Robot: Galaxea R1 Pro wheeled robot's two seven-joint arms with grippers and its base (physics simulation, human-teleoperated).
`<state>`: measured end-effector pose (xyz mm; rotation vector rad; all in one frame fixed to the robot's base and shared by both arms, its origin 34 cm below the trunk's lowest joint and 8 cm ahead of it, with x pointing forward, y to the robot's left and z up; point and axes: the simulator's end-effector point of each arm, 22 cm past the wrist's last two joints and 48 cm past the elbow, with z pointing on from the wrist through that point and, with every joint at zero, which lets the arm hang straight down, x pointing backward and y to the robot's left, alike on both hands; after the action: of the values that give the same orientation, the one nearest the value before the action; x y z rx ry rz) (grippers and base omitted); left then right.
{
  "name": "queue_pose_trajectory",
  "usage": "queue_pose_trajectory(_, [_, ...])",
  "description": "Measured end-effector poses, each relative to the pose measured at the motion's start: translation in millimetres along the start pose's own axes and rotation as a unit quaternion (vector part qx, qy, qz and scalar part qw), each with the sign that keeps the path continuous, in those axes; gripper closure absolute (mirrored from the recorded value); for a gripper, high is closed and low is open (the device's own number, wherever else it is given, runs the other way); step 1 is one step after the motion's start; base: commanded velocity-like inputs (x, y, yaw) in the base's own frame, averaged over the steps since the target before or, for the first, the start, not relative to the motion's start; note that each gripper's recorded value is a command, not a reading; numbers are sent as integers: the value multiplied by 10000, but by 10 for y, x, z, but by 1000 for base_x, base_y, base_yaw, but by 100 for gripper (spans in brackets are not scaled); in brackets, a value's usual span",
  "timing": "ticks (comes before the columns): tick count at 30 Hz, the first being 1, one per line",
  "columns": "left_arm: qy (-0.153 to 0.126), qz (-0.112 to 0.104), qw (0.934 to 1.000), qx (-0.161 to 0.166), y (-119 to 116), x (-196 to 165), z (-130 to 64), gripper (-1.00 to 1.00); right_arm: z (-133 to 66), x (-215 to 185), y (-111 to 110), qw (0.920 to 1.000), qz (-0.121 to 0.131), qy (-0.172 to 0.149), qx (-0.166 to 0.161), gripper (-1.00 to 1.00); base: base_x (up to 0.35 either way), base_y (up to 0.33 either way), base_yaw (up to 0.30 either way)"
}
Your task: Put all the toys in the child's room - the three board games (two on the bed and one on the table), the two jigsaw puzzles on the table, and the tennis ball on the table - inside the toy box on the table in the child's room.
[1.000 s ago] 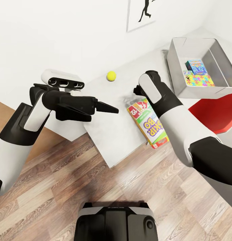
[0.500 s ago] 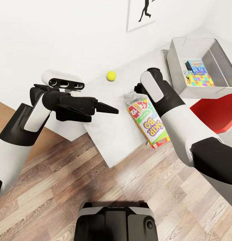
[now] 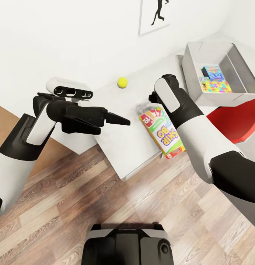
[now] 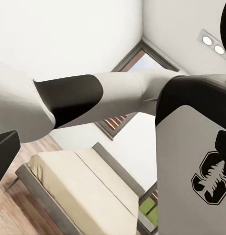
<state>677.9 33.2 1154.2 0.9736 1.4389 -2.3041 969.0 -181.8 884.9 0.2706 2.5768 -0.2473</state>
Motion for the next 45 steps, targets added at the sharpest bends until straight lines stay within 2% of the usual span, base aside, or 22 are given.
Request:
queue_pose_trajectory(25, [91, 160, 9998, -60, -184, -92, 65, -100, -264, -212, -48, 9998, 44, -186, -2, -100, -8, 0, -1])
queue_pose_trajectory(45, [94, 113, 9996, -242, -289, -57, -21, -100, -481, -357, -61, 9994, 77, -320, -38, -100, -60, 0, -1])
